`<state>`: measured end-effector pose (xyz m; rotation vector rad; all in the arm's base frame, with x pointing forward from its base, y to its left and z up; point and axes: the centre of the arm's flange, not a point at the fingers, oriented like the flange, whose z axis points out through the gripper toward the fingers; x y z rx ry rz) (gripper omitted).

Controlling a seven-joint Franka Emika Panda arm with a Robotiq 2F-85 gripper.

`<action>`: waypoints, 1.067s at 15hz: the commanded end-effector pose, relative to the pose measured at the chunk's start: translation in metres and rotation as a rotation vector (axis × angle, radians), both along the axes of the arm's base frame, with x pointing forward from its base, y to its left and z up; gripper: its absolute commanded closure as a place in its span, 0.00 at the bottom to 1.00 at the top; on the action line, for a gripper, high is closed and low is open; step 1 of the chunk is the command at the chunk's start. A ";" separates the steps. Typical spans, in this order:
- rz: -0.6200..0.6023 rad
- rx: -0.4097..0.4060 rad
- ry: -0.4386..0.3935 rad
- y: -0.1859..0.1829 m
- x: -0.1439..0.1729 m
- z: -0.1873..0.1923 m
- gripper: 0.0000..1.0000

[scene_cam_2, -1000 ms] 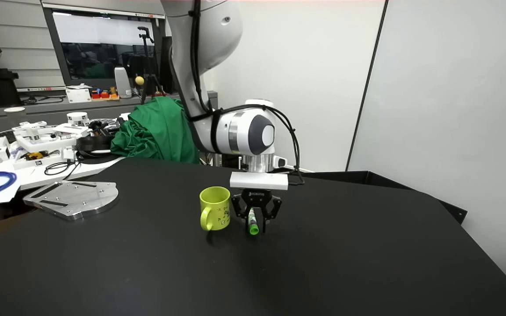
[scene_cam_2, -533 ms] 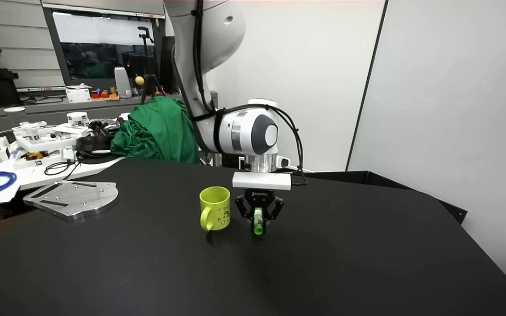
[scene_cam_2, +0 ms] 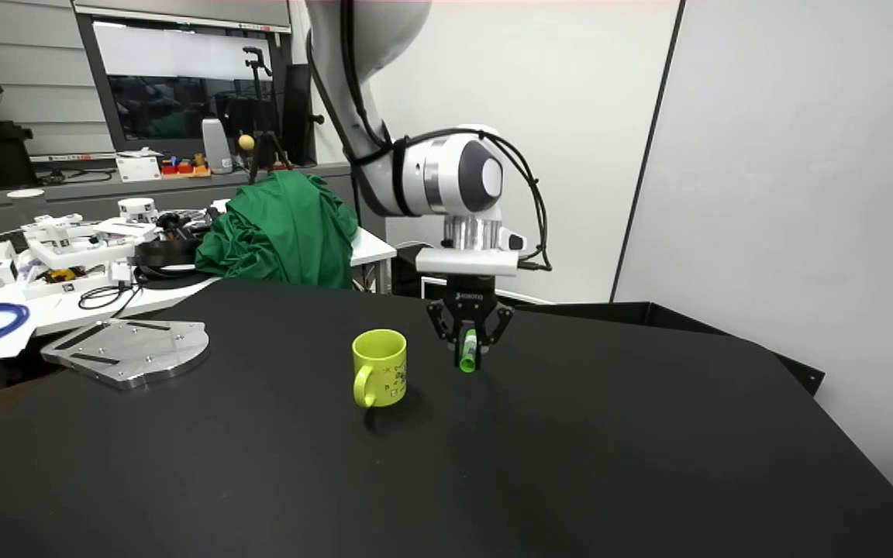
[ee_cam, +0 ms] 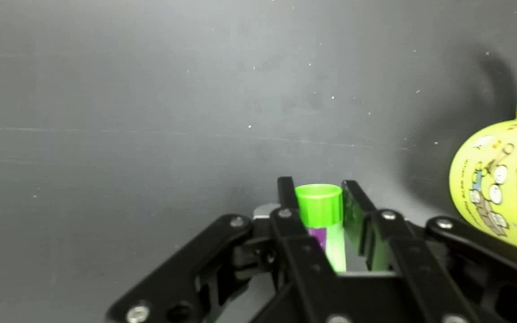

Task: Put the marker into the mug.

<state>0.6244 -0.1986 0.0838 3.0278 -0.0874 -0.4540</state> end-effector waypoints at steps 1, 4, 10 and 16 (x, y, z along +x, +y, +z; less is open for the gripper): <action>-0.123 -0.015 0.124 -0.003 0.037 0.051 0.93; -0.199 0.002 0.264 0.003 0.050 0.078 0.93; -0.279 0.146 0.581 0.034 0.053 0.070 0.93; -0.327 0.241 0.756 0.073 0.058 0.043 0.93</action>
